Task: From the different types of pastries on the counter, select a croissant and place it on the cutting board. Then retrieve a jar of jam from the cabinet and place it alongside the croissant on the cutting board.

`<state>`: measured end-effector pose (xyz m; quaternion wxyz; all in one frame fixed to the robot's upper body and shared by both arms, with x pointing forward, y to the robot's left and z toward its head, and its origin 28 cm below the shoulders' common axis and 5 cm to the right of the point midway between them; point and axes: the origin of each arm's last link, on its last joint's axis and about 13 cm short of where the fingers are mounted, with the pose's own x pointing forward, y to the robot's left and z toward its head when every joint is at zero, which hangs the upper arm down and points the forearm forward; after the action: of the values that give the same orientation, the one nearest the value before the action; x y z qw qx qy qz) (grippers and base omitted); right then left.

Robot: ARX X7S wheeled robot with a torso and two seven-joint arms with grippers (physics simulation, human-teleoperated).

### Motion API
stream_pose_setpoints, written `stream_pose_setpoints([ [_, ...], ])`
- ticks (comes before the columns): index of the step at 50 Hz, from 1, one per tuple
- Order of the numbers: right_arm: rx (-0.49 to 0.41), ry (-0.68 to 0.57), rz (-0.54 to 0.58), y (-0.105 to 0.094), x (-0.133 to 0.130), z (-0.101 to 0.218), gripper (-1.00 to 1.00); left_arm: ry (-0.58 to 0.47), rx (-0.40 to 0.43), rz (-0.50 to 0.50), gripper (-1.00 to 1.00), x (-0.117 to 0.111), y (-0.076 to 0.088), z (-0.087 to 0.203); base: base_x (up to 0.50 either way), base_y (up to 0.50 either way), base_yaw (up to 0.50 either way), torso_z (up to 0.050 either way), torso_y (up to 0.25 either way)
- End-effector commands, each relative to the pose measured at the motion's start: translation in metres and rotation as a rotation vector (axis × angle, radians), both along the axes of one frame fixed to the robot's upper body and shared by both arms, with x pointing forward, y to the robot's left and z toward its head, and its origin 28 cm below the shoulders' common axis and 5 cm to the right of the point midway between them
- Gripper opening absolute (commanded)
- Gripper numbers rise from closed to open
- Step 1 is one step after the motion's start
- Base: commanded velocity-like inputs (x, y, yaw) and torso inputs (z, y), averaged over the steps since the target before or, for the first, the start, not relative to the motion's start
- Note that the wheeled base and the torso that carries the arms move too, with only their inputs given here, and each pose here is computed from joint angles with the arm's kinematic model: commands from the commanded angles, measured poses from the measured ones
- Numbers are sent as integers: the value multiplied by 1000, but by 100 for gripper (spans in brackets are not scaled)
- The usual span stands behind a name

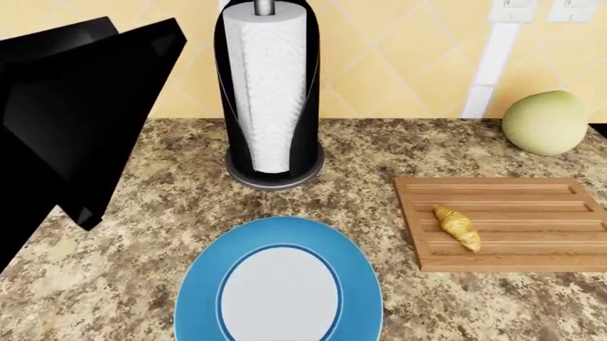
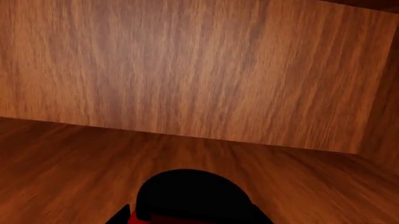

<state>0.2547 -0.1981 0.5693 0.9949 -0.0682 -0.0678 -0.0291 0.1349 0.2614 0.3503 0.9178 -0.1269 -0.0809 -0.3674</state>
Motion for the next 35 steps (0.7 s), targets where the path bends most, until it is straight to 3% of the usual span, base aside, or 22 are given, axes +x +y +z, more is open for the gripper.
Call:
stream_pose_setpoints([
  [1, 1, -9, -7, -2, -1, 0, -100, 2, -1, -1, 100, 1, -1, 0, 0, 0, 0, 0, 0],
  [9, 15, -58, -4, -3, -10, 5, -100, 1, -6, 4, 100, 1, -1, -1, 0, 0, 0, 0, 2],
  [23, 49, -174, 19, -4, -27, 12, -100, -2, -13, 5, 100, 0, -1, 0, 0, 0, 0, 0, 247],
  [35, 58, -267, 50, -4, -47, 17, -100, -8, -14, 5, 100, 0, -1, 0, 0, 0, 0, 0, 0],
])
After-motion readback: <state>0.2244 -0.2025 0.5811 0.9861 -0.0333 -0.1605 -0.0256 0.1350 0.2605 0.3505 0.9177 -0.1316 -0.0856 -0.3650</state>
